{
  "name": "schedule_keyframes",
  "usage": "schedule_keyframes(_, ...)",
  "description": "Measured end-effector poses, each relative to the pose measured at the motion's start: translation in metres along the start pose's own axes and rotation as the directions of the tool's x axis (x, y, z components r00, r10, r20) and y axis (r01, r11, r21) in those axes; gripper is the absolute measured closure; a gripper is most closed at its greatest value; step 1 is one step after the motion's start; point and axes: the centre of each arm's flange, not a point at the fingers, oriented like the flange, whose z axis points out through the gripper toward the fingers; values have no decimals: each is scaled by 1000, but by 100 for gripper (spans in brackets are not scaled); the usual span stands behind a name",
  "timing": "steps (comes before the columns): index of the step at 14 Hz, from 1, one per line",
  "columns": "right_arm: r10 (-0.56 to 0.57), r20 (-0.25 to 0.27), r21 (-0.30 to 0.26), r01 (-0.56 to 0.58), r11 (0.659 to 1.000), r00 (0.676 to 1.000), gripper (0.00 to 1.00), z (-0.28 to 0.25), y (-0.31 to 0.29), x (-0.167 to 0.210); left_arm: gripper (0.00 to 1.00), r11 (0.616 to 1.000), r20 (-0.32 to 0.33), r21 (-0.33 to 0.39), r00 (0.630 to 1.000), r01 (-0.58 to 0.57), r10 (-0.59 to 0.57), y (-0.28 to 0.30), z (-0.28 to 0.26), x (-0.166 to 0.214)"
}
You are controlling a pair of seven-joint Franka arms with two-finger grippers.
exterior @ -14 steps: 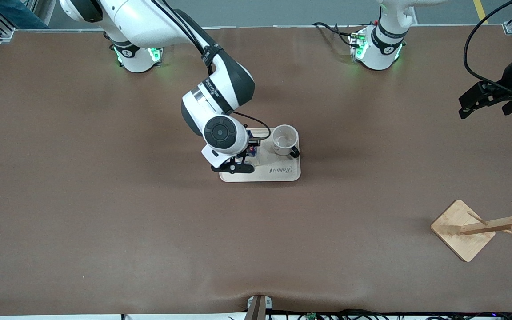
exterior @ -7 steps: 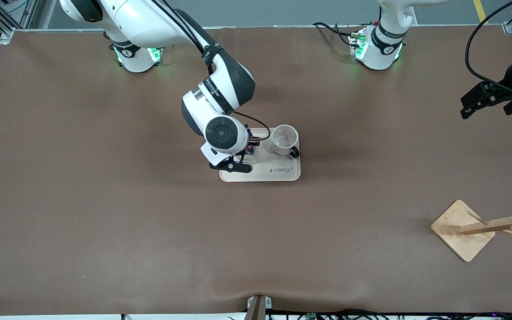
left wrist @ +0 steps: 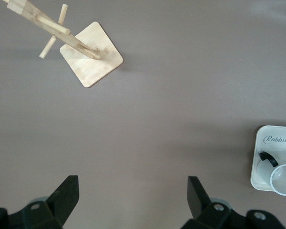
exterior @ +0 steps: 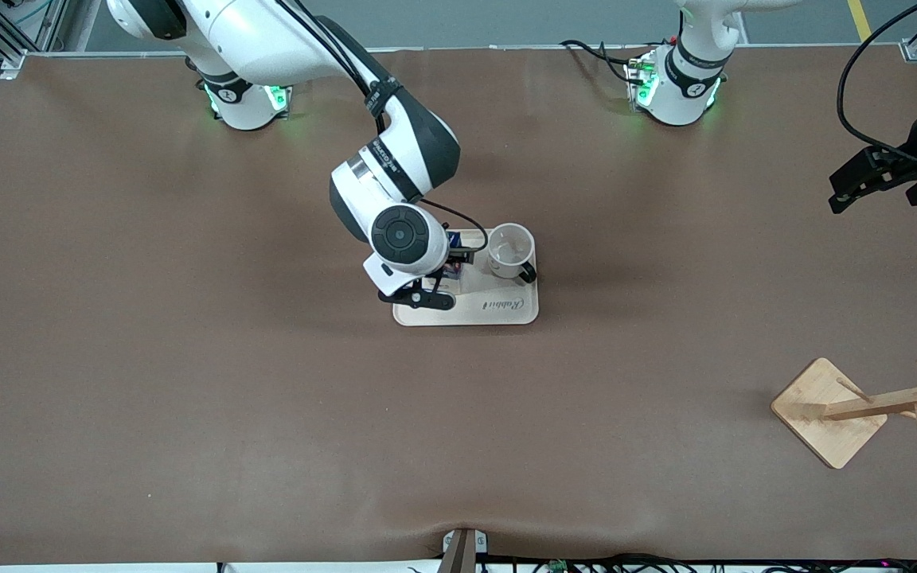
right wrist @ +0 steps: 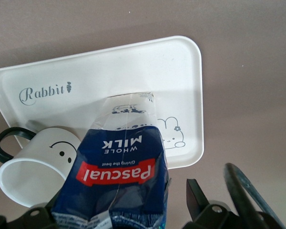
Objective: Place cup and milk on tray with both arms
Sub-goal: 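Lower the milk carton onto the tray beside the mug, then open the right gripper and release the milk carton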
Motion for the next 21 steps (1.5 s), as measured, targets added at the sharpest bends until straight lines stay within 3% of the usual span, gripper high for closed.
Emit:
schedule_keyframes(10, 81, -56, 57, -78, 995, 995, 0, -40, -21, -22, 0, 1000, -7, -1, 1000, 3, -3, -1, -4, 0)
schedule_keyframes(16, 121, -37, 20, -120, 993, 992, 0, -86, 16, -21, 0, 1000, -2, 0, 1000, -1, 1, 0, -4, -1)
schedule_keyframes(19, 139, -99, 9, -139, 990, 985, 0, -113, 36, -14, 0, 1000, 7, 1, 1000, -5, 5, 2, -3, -2)
schedule_keyframes(21, 156, -91, 5, -156, 988, 984, 0, -130, 50, -17, 0, 1000, 11, 1, 1000, -7, 7, 3, -3, -3)
